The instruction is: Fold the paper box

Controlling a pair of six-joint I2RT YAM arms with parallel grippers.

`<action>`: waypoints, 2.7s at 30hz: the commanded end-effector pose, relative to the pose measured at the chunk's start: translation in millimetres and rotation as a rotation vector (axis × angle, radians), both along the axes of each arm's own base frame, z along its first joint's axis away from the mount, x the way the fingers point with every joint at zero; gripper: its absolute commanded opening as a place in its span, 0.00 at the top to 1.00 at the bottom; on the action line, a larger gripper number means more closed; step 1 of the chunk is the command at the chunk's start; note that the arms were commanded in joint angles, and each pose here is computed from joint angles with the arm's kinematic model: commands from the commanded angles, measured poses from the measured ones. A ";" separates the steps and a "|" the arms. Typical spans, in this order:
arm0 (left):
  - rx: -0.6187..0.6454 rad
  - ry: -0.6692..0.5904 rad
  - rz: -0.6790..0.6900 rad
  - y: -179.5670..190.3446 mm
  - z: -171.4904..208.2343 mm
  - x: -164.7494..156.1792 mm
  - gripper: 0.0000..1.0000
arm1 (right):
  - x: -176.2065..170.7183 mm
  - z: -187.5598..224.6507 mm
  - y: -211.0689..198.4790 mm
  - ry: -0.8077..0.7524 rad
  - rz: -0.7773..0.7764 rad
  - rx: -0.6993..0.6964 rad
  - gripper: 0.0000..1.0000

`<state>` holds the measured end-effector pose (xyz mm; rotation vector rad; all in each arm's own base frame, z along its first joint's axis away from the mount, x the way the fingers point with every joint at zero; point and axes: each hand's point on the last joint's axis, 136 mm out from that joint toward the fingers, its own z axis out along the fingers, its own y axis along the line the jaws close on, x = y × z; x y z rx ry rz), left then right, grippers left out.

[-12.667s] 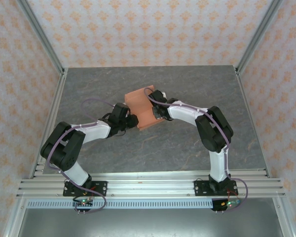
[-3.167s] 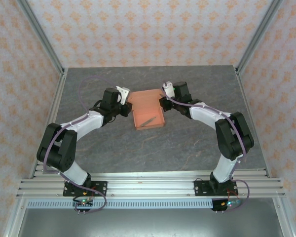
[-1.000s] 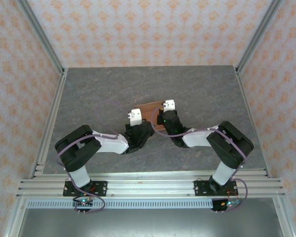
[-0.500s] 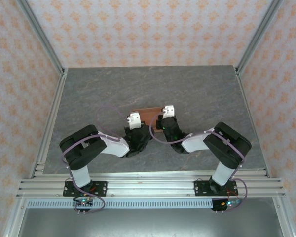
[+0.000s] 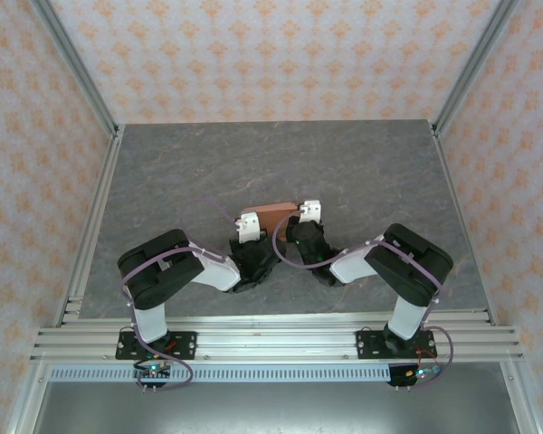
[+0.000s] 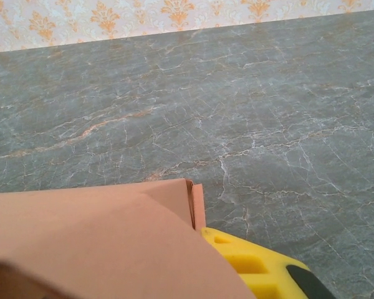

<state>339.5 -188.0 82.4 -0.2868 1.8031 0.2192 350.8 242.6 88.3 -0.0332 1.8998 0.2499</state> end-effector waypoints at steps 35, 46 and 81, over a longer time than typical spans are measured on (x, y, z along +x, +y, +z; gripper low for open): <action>0.149 0.001 0.109 28.1 -3.6 -7.8 1.00 | -10.7 65.3 -16.2 0.131 0.298 0.019 0.43; 0.154 0.001 0.110 27.3 -3.7 -7.0 1.00 | 36.2 134.0 -4.5 0.282 0.241 0.172 0.37; 0.165 -0.011 0.104 24.5 10.6 -16.6 0.83 | 25.4 12.2 29.0 0.636 0.144 0.070 0.46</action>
